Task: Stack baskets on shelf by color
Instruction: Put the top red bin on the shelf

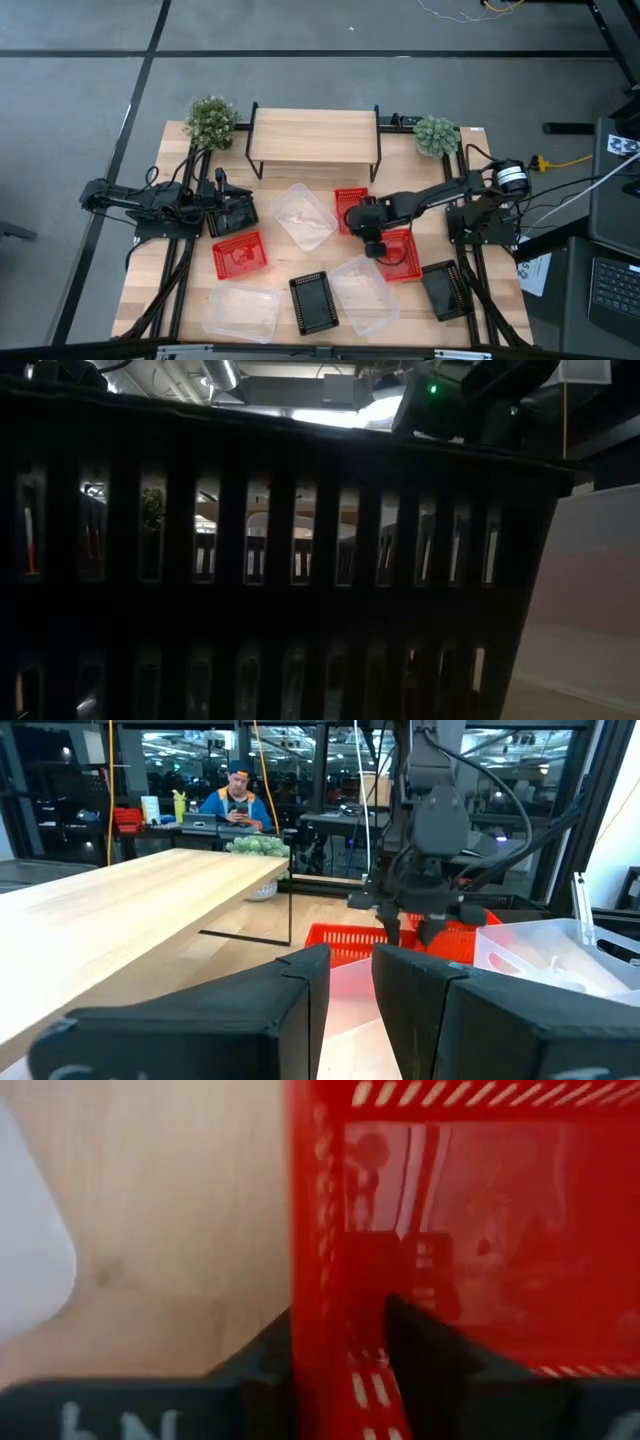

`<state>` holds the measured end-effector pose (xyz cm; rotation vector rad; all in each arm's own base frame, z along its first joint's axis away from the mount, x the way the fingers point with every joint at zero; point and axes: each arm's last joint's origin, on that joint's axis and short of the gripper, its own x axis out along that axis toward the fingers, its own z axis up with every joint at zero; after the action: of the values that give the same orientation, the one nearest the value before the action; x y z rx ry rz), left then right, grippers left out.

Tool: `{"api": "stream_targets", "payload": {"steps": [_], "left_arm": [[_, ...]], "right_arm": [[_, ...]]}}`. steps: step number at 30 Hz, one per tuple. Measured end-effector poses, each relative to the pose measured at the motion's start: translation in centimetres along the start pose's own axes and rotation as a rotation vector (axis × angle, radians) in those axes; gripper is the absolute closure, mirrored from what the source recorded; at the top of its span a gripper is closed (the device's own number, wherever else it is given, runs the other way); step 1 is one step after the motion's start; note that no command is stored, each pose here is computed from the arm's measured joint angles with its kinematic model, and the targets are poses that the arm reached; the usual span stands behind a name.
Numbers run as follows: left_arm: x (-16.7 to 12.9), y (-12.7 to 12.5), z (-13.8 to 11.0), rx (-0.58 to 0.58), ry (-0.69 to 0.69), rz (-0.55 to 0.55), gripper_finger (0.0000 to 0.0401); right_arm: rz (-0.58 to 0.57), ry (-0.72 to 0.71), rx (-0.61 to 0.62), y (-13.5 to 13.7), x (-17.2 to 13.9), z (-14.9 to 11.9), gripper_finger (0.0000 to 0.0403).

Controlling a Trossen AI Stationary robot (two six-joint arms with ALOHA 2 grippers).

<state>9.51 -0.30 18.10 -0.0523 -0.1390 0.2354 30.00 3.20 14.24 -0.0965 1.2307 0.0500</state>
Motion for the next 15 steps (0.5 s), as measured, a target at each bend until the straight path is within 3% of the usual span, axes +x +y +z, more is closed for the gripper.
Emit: {"api": "stream_targets", "payload": {"steps": [5,15], "left_arm": [[0.0,0.0,0.0,0.001,0.004,0.0,0.0329],[0.0,0.0,-0.4,0.014,0.038,0.001,0.0329]], "right_arm": [[-0.037,-0.014,0.068,-0.1,-0.3,0.1,0.0387],[-0.007,-0.161,0.071,-0.2,-6.4,1.7,0.0401]]}}
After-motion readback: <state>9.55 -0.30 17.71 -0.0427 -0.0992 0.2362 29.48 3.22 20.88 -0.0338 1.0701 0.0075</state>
